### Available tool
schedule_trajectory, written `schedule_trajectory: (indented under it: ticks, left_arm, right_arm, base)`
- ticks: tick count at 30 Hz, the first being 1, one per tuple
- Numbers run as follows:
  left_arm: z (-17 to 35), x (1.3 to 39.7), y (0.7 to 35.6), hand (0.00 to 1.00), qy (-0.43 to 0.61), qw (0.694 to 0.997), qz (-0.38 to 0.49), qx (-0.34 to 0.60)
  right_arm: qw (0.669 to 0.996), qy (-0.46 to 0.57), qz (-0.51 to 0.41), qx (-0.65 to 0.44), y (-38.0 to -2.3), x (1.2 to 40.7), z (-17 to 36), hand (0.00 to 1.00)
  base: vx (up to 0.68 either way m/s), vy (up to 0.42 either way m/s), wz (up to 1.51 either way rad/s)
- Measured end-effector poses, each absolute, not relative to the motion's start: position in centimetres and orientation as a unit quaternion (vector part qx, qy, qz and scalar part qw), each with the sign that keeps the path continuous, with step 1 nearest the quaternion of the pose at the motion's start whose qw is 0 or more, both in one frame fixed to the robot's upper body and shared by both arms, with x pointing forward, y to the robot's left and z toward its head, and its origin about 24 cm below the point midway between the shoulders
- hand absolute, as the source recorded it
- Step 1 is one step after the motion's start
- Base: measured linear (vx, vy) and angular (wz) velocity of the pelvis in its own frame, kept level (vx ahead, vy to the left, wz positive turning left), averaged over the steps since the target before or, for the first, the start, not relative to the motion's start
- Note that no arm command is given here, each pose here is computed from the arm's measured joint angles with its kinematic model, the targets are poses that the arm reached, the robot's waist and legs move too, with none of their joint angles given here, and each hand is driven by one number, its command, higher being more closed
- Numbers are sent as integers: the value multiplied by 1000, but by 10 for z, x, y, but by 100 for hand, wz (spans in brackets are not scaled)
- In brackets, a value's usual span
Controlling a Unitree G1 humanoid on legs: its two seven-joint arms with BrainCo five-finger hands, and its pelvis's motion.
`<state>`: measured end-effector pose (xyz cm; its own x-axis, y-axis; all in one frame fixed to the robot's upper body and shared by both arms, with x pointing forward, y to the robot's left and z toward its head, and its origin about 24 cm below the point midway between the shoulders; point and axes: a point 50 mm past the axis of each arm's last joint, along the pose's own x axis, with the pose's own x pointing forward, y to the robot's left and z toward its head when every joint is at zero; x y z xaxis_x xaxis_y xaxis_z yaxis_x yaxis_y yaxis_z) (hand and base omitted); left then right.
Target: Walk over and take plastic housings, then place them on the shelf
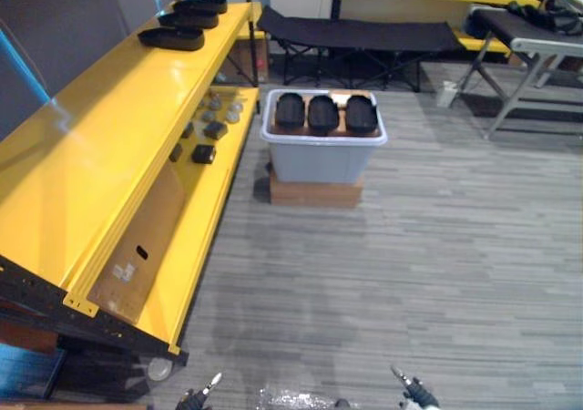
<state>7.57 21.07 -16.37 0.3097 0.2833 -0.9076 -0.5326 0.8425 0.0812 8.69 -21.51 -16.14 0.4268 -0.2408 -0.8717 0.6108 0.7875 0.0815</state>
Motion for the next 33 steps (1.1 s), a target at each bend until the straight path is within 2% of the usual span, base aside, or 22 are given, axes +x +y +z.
schedule_trajectory:
  ticks: [16, 22, 24, 33]
  left_arm:
    - [-165, 75, 207, 0, 539, 799, 228, -139]
    - [-161, 95, 204, 0, 520, 813, 217, -144]
    - [-157, 109, 201, 0, 499, 827, 212, -148]
    - [-149, 133, 190, 0, 461, 849, 202, -160]
  right_arm:
    - [794, 498, -248, 245, -209, 79, -166, 0]
    - [799, 491, -230, 258, -203, 91, -164, 0]
    - [809, 477, -222, 262, -200, 98, -161, 0]
    - [828, 434, -207, 287, -192, 115, -153, 0]
  base:
    - [-2, 4, 0]
    - [-125, 30, 2]
    - [-128, 36, 4]
    - [51, 38, -4]
